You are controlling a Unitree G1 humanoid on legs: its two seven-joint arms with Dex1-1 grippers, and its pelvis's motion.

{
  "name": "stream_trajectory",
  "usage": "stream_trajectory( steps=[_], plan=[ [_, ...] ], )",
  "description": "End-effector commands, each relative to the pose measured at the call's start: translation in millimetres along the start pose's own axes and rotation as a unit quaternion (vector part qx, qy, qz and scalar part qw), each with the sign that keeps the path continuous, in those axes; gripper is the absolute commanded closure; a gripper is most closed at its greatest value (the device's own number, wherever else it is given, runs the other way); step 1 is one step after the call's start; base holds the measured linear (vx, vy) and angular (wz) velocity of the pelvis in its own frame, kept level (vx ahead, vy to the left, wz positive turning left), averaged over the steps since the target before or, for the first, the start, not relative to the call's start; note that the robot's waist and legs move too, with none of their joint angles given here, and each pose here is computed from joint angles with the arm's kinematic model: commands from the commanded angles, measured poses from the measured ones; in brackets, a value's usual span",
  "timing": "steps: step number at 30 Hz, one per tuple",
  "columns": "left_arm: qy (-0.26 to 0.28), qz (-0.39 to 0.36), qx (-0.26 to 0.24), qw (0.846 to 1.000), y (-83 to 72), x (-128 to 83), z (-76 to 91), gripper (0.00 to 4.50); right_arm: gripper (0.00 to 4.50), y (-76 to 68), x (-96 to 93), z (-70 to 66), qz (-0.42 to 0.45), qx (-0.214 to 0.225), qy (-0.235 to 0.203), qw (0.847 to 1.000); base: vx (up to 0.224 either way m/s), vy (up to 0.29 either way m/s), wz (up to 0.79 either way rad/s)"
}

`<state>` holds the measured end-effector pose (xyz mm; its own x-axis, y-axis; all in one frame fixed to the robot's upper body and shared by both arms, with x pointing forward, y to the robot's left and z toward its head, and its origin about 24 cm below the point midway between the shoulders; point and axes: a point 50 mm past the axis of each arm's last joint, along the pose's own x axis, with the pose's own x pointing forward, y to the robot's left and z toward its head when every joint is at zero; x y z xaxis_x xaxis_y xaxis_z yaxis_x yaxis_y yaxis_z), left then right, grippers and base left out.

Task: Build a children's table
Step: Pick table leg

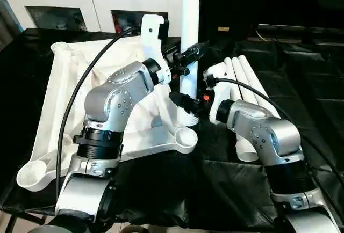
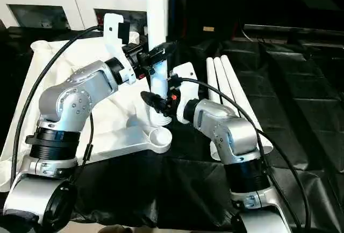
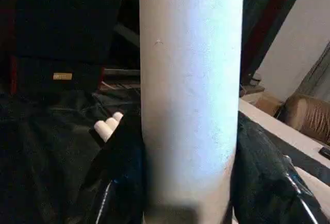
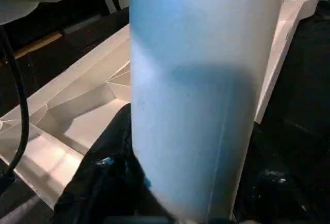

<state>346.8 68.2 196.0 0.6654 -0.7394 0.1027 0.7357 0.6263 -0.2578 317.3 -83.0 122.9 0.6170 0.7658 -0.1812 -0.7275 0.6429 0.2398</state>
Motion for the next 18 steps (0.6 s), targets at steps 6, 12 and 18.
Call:
stream_trajectory(
  steps=[6,12,18],
  plan=[
    [-0.015,-0.032,-0.018,0.999,0.3,-2,8.0,1.90,2.59,4.4,-8.2,7.1,0.050,-0.011,-0.027,0.998,0.000,0.000,0.00],
    [-0.021,-0.134,-0.094,0.986,-5.3,-13,3.8,1.51,2.59,9.6,-22.4,11.0,0.123,-0.004,-0.062,0.990,0.000,0.000,0.00],
    [-0.005,-0.209,-0.100,0.973,-13.8,-22,-1.2,1.69,2.59,11.9,-34.2,11.2,0.171,-0.004,-0.069,0.983,0.000,0.000,0.00]
  ],
)
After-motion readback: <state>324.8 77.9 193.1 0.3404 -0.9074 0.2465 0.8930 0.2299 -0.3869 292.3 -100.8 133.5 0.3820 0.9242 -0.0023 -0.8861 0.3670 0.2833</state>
